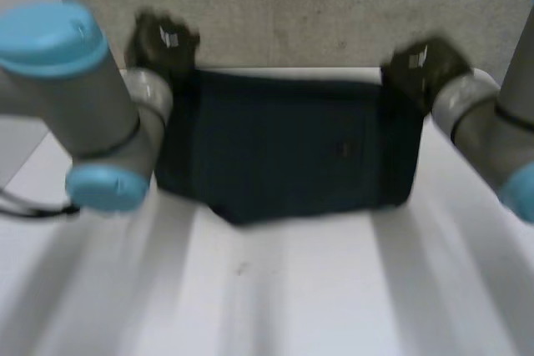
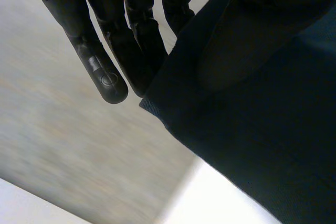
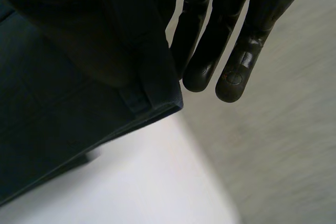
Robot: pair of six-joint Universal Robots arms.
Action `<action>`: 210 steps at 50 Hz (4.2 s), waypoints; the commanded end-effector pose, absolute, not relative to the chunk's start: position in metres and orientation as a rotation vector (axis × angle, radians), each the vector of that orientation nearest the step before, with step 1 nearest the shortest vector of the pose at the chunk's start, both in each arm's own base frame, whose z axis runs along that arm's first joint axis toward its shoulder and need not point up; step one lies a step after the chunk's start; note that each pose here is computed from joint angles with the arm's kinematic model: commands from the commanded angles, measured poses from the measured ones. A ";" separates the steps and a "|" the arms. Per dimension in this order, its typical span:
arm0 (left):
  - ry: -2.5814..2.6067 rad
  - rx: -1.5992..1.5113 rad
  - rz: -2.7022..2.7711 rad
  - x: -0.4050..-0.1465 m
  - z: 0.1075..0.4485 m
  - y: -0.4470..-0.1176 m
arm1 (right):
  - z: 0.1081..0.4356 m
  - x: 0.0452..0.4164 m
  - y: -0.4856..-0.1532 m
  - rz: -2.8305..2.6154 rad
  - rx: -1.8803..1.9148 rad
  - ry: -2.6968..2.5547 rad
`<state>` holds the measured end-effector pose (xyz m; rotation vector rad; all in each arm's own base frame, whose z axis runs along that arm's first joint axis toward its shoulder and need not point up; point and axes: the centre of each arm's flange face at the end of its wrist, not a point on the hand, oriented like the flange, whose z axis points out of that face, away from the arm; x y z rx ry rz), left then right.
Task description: Fold the shorts.
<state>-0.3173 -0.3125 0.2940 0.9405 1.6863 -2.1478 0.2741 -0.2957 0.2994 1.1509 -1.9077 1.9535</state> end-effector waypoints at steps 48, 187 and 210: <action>2.304 1.361 -1.417 -0.231 0.182 -0.126 | 0.190 0.233 -0.190 1.286 1.589 -2.213; 2.390 1.239 -1.541 -0.230 0.179 -0.114 | 0.163 0.231 -0.195 1.360 1.540 -2.187; 2.201 1.203 -1.963 -0.260 0.217 -0.242 | 0.157 0.228 -0.190 1.382 1.555 -2.207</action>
